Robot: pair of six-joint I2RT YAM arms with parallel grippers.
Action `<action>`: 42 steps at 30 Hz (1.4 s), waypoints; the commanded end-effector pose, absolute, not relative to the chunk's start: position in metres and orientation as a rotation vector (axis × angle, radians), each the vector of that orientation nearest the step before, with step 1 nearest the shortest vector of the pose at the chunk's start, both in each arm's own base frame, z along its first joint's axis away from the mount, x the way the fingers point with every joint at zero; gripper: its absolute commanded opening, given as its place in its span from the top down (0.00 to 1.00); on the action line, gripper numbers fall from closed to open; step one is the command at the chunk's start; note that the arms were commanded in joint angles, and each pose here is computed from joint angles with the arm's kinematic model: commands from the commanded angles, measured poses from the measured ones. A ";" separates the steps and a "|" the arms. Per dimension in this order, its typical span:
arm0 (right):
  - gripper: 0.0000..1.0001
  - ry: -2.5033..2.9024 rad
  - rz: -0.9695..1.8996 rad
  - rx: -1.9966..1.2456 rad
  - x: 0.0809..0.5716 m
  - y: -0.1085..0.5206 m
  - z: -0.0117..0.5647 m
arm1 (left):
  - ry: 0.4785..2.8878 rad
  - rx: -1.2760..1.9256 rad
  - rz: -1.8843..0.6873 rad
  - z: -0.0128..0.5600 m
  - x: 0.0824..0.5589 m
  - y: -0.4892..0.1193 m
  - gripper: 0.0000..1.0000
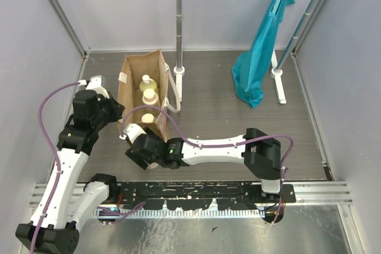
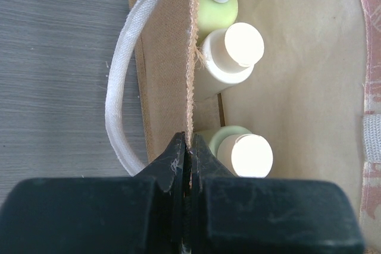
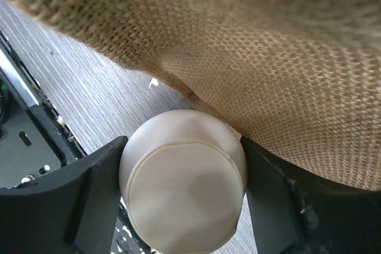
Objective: Place the personal care products into the canvas bag
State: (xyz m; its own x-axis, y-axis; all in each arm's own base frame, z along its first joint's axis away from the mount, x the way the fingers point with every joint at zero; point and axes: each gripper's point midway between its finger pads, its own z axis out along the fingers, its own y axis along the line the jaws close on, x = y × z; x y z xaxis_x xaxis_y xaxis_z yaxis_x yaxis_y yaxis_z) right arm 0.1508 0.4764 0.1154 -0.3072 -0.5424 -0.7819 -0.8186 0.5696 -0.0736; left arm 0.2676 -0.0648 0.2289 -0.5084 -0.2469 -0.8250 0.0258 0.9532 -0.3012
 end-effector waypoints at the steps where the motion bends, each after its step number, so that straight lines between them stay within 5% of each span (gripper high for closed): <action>1: 0.49 2.004 0.385 -1.095 0.153 0.470 0.117 | 2.095 -0.133 -0.356 0.223 0.263 -0.068 1.00; 12: 0.99 2.078 0.386 -1.033 0.143 0.428 0.163 | 2.095 -0.141 -0.370 0.225 0.261 -0.070 1.00; 25: 1.00 1.909 0.596 -0.797 0.142 0.361 0.342 | 2.080 -0.151 -0.374 0.231 0.261 -0.069 1.00; 34: 0.99 1.665 0.720 -0.692 0.204 0.358 0.475 | 2.083 -0.146 -0.381 0.231 0.263 -0.071 1.00; 42: 0.99 1.520 0.787 -0.734 0.248 0.401 0.510 | 2.080 -0.140 -0.404 0.231 0.261 -0.074 1.00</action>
State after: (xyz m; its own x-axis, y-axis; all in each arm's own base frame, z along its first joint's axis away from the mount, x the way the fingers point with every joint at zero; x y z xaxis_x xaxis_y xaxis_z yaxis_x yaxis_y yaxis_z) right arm 0.2441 0.3707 0.4650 -0.2049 -0.1285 -0.9703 -0.7340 0.6759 0.0655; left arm 0.2664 -0.0675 0.2302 -0.5092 -0.2546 -0.8221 0.0350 0.9483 -0.3154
